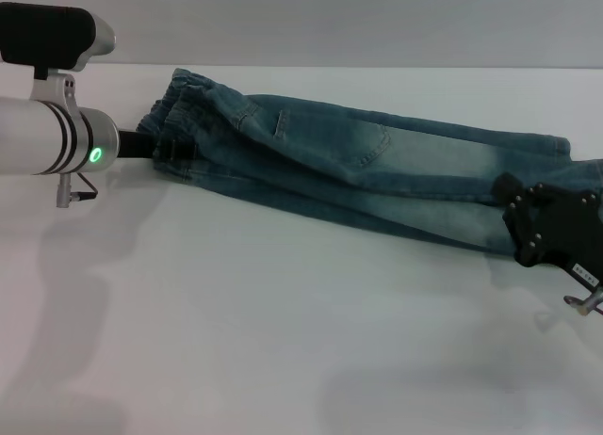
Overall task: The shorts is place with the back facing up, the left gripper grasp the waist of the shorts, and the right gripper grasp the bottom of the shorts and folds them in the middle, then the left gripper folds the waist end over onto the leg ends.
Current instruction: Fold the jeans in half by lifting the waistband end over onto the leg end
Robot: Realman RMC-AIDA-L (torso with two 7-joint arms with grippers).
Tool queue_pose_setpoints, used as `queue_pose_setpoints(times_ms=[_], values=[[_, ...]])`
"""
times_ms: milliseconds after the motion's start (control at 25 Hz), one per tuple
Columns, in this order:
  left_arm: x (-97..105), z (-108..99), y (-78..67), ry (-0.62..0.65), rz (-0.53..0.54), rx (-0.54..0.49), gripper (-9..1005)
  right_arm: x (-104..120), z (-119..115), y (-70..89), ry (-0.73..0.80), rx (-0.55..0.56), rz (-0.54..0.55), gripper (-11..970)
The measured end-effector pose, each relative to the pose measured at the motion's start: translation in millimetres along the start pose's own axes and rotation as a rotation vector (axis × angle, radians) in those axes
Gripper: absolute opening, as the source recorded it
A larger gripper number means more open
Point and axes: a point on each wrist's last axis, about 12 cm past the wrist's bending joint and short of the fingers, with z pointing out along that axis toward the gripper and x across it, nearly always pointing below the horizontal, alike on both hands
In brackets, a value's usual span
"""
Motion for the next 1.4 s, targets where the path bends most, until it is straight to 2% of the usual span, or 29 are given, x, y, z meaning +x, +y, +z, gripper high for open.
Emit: queue_pose_setpoints(times_ms=[600, 840, 1280, 1400], values=[[-0.3, 0.3, -1.0, 0.002, 0.003, 0.002, 787, 1.2, -2.5, 0.8, 0.003, 0.003, 0.004, -1], [-1.3, 0.6, -4.0, -0.02, 0.042, -0.002, 782, 0.8, -3.0, 1.0, 0.0, 0.002, 0.013, -1], [-3.1, 0.1, -5.7, -0.031, 0.046, 0.0, 363, -1.7, -3.8, 1.2, -0.022, -0.002, 0.018, 0], [-4.2, -1.7, -6.0, -0.035, 0.041, 0.004, 284, -1.7, -3.9, 1.1, -0.022, -0.001, 0.019, 0]])
